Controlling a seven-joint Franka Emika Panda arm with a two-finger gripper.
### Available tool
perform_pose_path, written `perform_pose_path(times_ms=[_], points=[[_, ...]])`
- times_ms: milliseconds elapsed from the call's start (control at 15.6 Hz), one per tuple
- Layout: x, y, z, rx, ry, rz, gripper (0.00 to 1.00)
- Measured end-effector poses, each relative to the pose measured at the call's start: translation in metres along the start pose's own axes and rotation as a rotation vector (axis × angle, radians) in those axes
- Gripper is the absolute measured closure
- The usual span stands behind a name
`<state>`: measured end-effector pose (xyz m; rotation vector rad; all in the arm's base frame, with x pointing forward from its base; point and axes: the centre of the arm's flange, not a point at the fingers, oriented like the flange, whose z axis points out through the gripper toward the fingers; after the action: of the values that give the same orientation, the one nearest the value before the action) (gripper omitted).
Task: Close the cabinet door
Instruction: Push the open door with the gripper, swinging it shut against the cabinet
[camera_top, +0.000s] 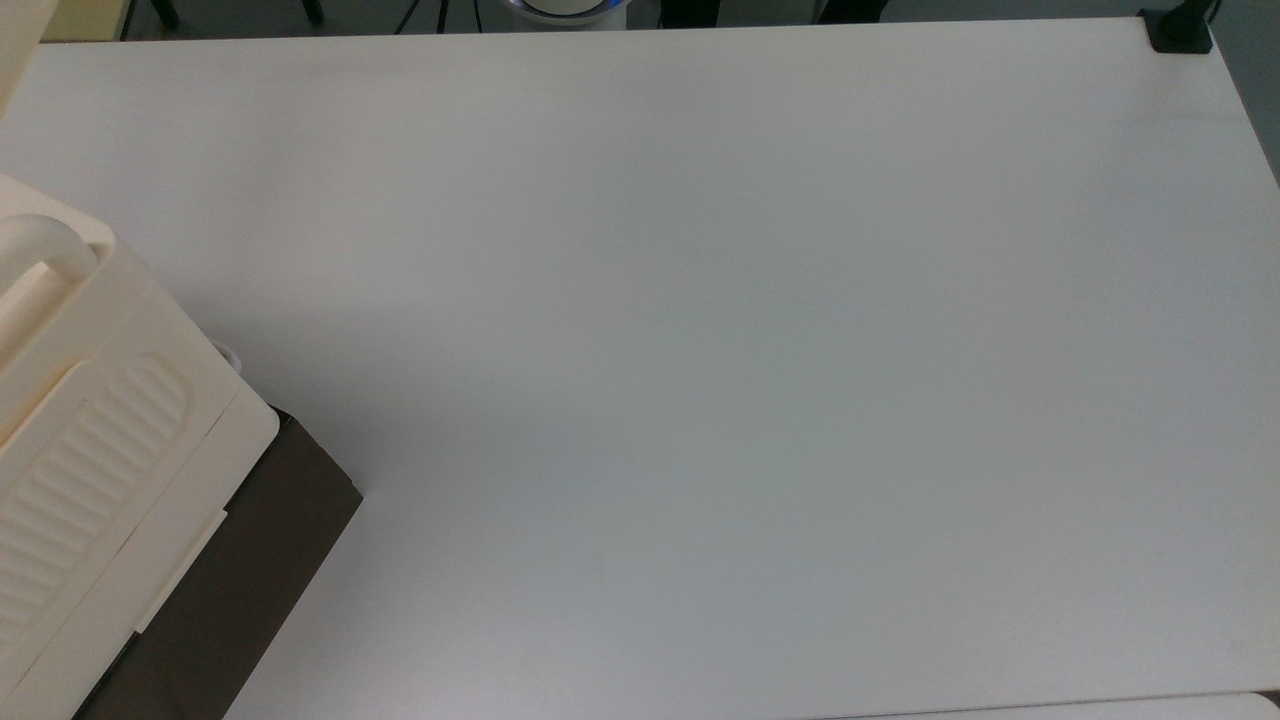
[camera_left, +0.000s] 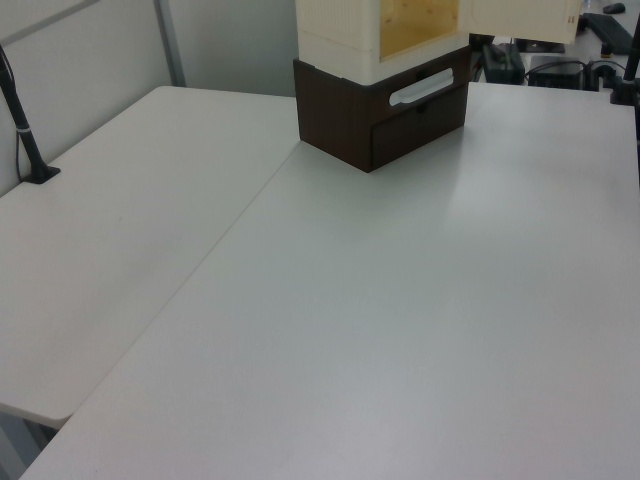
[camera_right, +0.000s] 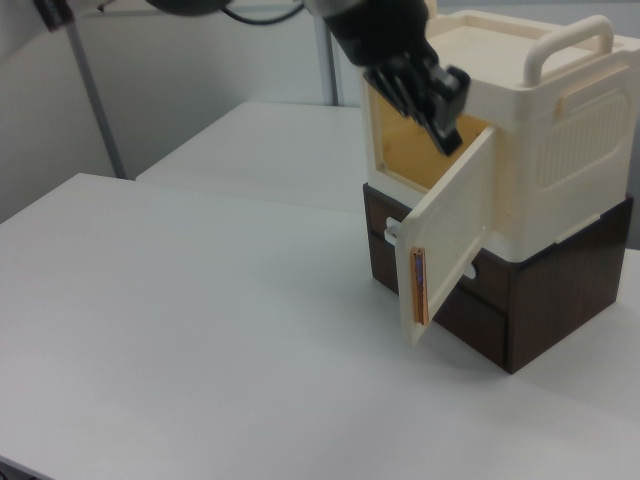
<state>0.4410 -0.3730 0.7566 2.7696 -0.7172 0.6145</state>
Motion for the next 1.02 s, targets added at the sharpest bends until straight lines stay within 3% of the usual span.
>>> perform_pose_path(times_ms=[448, 832, 1024], points=[[-0.007, 0.016, 0.059, -0.004, -0.105, -0.049, 0.99], [-0.009, 0.021, 0.073, -0.003, -0.128, -0.074, 0.99], [-0.007, 0.009, 0.076, 0.065, -0.115, -0.064, 0.99]])
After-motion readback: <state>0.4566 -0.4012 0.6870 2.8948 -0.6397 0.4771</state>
